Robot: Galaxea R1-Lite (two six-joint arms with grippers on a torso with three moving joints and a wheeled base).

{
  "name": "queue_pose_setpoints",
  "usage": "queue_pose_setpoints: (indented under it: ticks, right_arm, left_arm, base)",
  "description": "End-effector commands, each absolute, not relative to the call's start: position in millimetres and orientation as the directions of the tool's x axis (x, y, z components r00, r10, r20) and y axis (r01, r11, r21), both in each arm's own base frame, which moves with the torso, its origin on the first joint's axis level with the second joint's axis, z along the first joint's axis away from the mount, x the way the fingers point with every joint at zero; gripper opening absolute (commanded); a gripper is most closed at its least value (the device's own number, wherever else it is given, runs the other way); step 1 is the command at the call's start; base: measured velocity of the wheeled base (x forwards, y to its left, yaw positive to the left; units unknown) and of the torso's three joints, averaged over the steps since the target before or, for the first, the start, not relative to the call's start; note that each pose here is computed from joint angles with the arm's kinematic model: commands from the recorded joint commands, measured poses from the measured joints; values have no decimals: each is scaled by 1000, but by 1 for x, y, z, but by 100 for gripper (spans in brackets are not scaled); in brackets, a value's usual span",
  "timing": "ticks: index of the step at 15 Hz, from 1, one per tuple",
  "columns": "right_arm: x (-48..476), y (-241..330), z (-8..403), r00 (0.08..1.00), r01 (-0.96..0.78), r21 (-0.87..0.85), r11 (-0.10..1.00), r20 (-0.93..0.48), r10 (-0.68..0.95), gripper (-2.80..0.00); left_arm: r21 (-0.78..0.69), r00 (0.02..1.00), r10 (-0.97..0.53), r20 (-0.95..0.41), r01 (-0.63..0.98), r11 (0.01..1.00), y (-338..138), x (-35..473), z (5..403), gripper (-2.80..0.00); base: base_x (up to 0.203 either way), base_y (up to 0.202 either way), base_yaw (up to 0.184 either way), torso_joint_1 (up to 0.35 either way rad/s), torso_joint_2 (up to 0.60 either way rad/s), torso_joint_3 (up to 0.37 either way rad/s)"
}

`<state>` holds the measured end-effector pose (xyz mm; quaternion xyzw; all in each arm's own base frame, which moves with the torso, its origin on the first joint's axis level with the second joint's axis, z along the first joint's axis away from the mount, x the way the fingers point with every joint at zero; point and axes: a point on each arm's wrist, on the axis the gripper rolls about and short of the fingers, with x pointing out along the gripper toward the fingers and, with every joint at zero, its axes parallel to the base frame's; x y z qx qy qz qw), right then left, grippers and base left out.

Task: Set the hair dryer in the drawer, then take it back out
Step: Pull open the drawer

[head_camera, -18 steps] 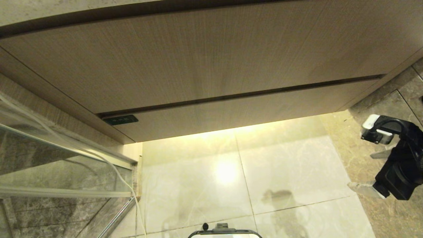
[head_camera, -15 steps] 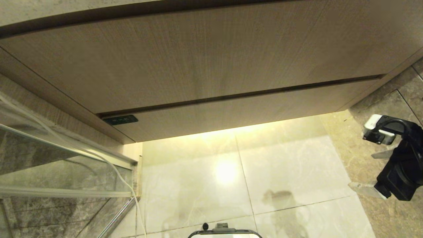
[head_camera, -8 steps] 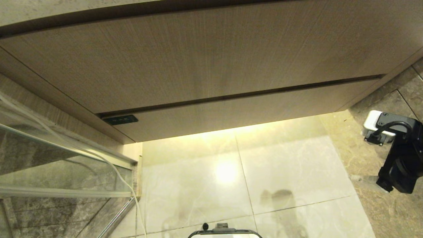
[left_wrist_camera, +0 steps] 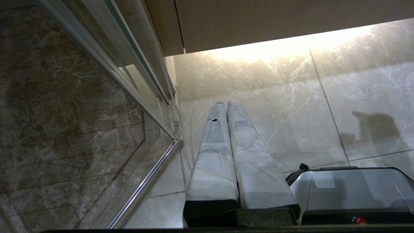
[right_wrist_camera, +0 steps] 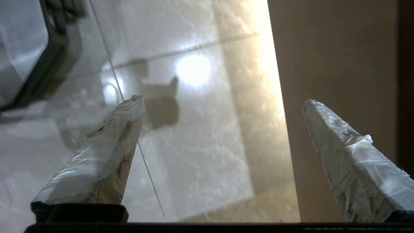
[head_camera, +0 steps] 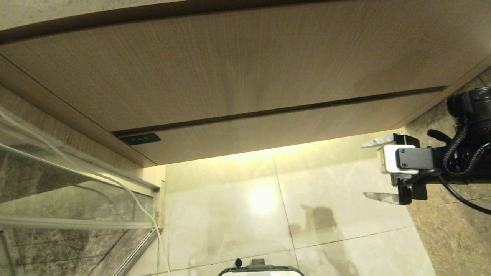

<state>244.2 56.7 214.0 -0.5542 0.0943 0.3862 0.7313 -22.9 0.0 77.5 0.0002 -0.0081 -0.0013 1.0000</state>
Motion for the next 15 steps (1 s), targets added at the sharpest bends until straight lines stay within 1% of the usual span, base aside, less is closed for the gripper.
queue_pose_setpoints:
  ticks: [1, 5, 7, 10, 12, 15]
  right_arm:
    - [273, 68, 196, 653, -698, -710, 97, -574, 494, 0]
    - [329, 82, 191, 756, -559, -803, 208, -391, 525, 0]
    - [351, 86, 182, 762, -552, -801, 231, -372, 530, 0]
    - [384, 94, 177, 788, -494, -829, 263, -299, 537, 0]
    - [395, 96, 171, 788, -486, -832, 268, -285, 546, 0]
    - [408, 100, 171, 785, -444, -853, 272, -225, 577, 0]
  left_arm:
    - [1, 1000, -2, 15, 2, 1000, 0, -23, 78, -280]
    - [0, 1000, -3, 16, 3, 1000, 0, -23, 78, -280]
    - [0, 1000, -3, 15, 3, 1000, 0, -23, 78, -280]
    - [0, 1000, -3, 17, 3, 1000, 0, -23, 77, -280]
    - [0, 1000, -3, 15, 3, 1000, 0, -23, 78, -280]
    - [0, 1000, -2, 15, 2, 1000, 0, -23, 78, -280]
  base:
    - [0, 0, 0, 0, 0, 0]
    - [0, 0, 0, 0, 0, 0]
    - [0, 0, 0, 0, 0, 0]
    - [0, 0, 0, 0, 0, 0]
    - [0, 0, 0, 0, 0, 0]
    - [0, 0, 0, 0, 0, 0]
